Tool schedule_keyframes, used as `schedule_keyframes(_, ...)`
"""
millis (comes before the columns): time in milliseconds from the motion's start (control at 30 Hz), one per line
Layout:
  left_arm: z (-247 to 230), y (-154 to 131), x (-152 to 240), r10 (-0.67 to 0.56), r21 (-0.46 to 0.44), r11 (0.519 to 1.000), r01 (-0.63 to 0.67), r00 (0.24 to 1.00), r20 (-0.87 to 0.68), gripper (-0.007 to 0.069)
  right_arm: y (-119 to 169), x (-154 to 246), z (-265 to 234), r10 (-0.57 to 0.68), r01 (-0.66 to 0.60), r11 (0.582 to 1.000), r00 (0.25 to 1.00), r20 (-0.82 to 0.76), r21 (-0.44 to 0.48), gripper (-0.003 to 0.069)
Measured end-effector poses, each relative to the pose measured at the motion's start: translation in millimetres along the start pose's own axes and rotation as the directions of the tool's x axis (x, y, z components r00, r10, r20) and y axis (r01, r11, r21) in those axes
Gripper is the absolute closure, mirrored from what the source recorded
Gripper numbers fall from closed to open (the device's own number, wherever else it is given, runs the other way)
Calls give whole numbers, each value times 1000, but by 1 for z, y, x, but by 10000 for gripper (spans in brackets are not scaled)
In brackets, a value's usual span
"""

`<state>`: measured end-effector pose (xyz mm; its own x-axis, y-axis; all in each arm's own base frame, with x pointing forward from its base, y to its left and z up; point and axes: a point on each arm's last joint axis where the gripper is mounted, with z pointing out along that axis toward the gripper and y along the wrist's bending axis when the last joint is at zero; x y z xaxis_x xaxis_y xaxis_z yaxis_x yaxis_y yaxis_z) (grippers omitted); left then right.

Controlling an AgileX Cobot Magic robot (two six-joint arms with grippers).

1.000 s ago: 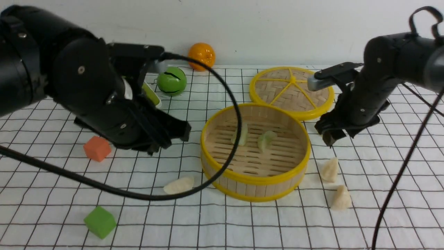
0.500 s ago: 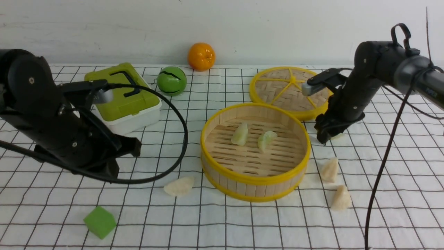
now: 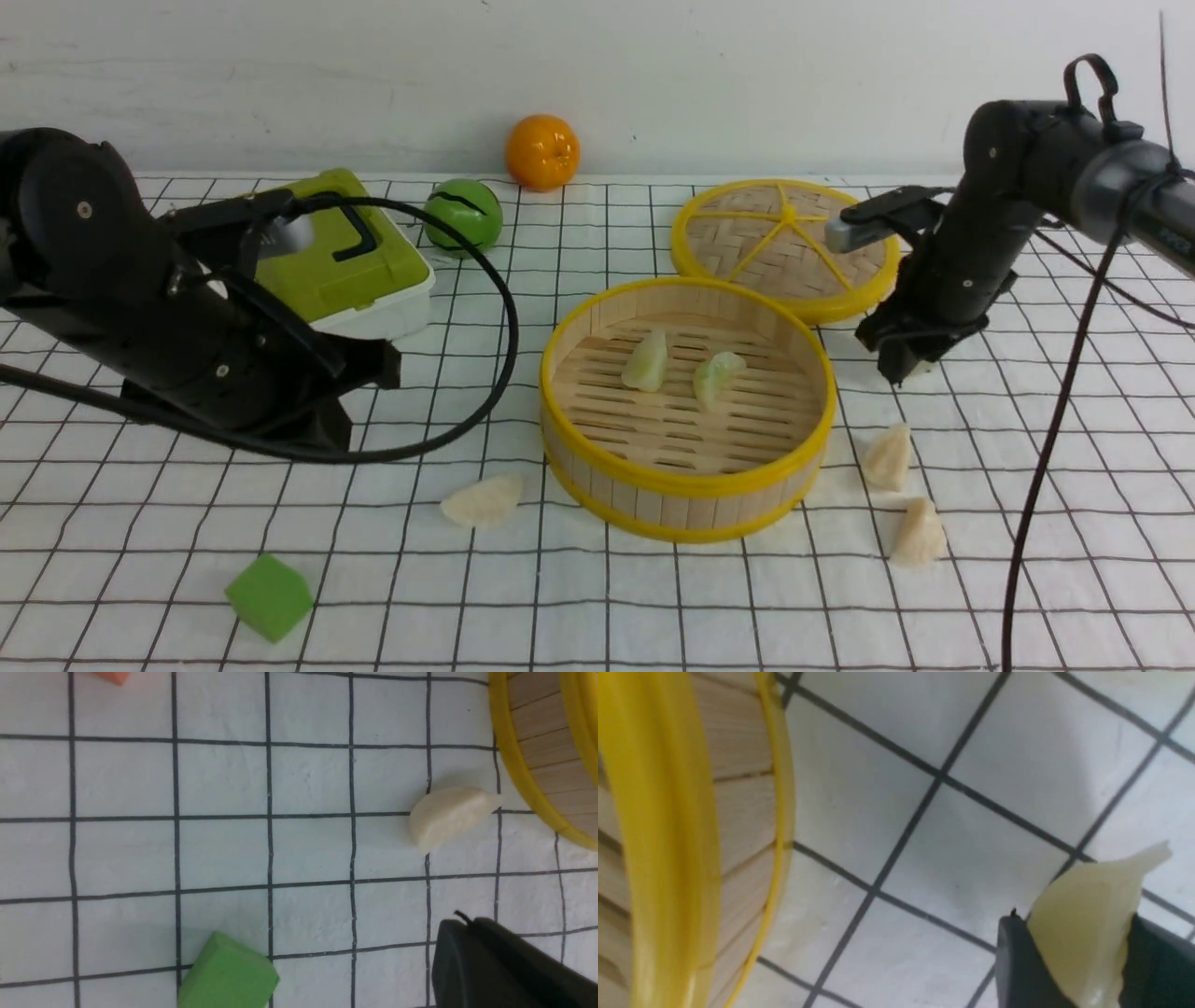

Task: Put the dumplings into the steamer on the table with the white tablecloth.
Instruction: 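Place the dumpling in the bamboo steamer basket with the right gripper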

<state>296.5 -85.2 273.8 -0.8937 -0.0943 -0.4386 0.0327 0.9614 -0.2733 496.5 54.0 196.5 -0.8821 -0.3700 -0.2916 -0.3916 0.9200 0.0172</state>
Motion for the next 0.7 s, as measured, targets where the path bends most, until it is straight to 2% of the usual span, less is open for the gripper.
schedule_keyframes(100, 0, -1, 0, -11, 10, 1000, 11, 1000, -2, 638, 5, -4, -40, 84, -84, 996, 994, 69, -1, 405)
schedule_keyframes(233, 0, -1, 0, -18, 16, 1000, 18, 1000, -3, 638, 28, -7, -90, 189, -173, 978, 972, 137, -119, 405)
schedule_keyframes(333, 0, -3, 0, -30, 28, 999, 31, 1000, -5, 638, 59, -11, -101, 200, -167, 961, 971, 135, -220, 405)
schedule_keyframes(433, 0, -3, 0, -34, 33, 999, 34, 999, -6, 638, 93, -13, -90, 204, -176, 948, 976, 81, -264, 405)
schedule_keyframes(500, 0, -3, 0, -33, 33, 999, 33, 999, -6, 638, 107, -11, -82, 203, -184, 949, 978, 50, -258, 405)
schedule_keyframes(533, 0, -3, 0, -33, 33, 999, 33, 999, -5, 638, 118, -8, -71, 218, -208, 953, 976, 24, -219, 405)
schedule_keyframes(567, 0, -3, 0, -33, 33, 999, 33, 999, -5, 638, 119, -8, -70, 220, -210, 954, 975, 23, -213, 405)
schedule_keyframes(633, 0, -3, 0, -33, 33, 999, 33, 999, -1, 638, 126, -5, -56, 249, -244, 960, 968, 20, -135, 405)
schedule_keyframes(700, 0, -3, 0, -36, 36, 999, 35, 999, 1, 638, 126, -3, -48, 275, -272, 957, 961, 25, -97, 405)
